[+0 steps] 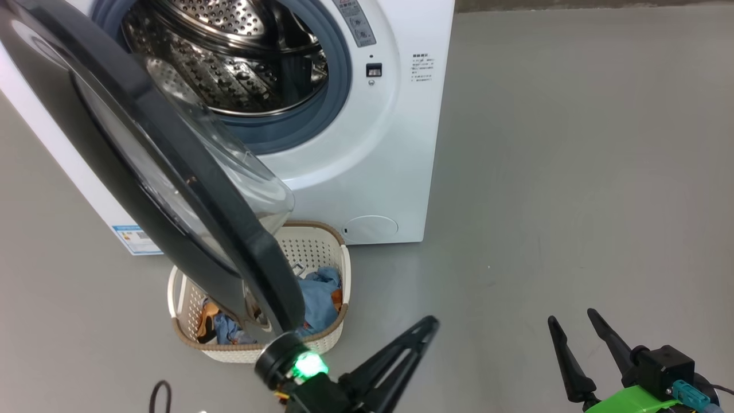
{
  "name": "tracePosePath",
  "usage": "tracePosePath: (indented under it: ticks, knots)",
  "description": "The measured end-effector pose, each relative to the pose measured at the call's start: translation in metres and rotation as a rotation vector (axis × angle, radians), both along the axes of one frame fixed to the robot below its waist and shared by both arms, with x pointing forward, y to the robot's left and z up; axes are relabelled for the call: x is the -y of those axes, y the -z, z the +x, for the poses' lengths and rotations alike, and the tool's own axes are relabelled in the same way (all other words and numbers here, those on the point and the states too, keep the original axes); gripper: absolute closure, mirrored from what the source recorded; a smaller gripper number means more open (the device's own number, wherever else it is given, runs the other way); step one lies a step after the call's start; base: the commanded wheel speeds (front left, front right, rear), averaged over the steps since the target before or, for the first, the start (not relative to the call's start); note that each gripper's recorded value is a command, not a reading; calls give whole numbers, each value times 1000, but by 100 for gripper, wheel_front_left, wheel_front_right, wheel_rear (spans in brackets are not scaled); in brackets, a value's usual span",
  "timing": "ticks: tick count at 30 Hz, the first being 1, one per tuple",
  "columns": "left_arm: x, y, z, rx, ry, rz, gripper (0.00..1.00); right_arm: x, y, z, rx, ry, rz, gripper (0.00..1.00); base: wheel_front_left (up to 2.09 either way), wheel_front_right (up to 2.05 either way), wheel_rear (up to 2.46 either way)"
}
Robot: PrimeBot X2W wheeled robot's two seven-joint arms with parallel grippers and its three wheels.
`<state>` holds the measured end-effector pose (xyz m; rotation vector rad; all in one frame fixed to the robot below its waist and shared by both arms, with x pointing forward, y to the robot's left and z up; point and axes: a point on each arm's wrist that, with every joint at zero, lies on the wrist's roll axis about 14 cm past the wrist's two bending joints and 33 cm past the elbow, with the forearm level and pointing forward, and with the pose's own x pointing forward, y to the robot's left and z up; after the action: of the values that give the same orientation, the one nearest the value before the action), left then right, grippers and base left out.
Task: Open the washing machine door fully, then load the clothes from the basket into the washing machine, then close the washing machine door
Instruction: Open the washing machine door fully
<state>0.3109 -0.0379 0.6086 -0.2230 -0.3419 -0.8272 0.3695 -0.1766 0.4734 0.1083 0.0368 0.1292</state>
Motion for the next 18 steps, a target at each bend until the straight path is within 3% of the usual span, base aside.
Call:
tracePosePath:
  ticks: [5,18]
  knots:
    - [-16,49,16,-145,-79,56,100,-1,7,1,-22,-2,0,0,0,0,0]
    - [-60,73,59,-227,-262,70,100,-2,11,6,-33,-3,9,0,0,0,0]
